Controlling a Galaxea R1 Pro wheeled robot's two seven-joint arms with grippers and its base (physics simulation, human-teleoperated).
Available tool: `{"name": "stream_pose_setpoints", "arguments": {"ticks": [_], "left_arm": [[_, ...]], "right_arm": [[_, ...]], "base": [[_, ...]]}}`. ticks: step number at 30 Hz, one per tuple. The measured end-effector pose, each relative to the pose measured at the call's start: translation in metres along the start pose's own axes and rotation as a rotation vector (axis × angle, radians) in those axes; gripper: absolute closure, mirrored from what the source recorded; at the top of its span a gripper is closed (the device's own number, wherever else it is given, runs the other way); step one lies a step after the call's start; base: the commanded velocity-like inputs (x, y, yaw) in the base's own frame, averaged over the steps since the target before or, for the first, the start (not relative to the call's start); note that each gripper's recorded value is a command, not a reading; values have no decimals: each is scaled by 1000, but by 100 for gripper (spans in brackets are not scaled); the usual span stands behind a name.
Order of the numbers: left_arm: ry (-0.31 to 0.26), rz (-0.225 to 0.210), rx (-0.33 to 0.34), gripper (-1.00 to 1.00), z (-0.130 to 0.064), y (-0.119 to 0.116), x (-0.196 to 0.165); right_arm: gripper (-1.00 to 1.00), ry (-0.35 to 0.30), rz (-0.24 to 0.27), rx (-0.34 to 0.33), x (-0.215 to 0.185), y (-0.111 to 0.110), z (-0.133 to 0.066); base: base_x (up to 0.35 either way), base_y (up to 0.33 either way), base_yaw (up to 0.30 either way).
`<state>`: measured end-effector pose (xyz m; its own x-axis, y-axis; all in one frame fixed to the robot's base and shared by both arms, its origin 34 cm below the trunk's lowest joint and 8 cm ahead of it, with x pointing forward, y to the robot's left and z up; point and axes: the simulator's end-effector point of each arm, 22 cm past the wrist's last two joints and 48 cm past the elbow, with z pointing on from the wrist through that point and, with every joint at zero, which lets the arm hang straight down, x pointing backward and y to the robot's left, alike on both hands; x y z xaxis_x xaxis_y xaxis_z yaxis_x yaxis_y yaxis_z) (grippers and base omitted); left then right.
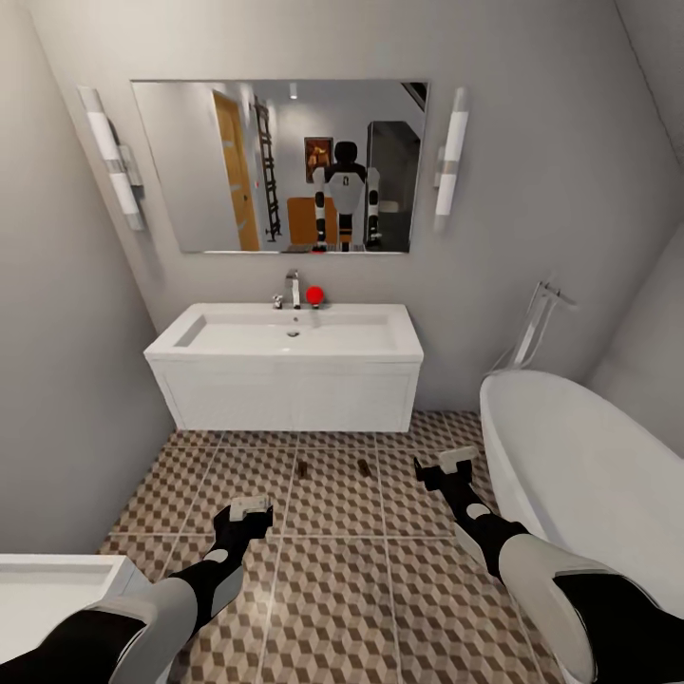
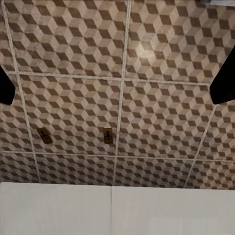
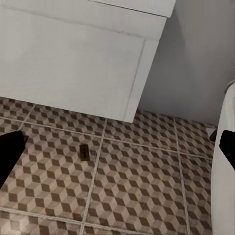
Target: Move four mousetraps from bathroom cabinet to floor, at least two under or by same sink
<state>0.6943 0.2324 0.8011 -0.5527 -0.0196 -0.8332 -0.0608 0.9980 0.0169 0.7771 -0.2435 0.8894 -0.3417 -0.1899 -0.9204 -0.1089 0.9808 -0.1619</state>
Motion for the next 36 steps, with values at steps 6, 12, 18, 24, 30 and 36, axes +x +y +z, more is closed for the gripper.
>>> {"name": "stream_pose_setpoints", "arguments": {"ticks": [6, 12, 18, 24, 30, 36], "left_arm": [[-6, 0, 0, -100, -1, 0, -4], [-14, -1, 0, -100, -3, 0, -8], [-21, -1, 0, -100, -4, 0, -13], [-28, -1, 0, -100, -5, 0, -17], [-36, -2, 0, -100, -7, 0, -22], [-44, -3, 1, -100, -8, 0, -26]], "right_arm": [[-100, -8, 0, 1, -5, -1, -1], [-100, -15, -1, 4, -10, -3, -2], [-100, -23, -1, 4, -15, -3, -3], [-100, -30, -2, 6, -20, -4, -4], [-100, -37, -2, 8, -25, -5, -6], [-100, -45, -2, 9, -30, -6, -7]], "base": [[0, 0, 0], [0, 0, 0], [0, 0, 0], [0, 0, 0], [0, 0, 0], [0, 0, 0]]}}
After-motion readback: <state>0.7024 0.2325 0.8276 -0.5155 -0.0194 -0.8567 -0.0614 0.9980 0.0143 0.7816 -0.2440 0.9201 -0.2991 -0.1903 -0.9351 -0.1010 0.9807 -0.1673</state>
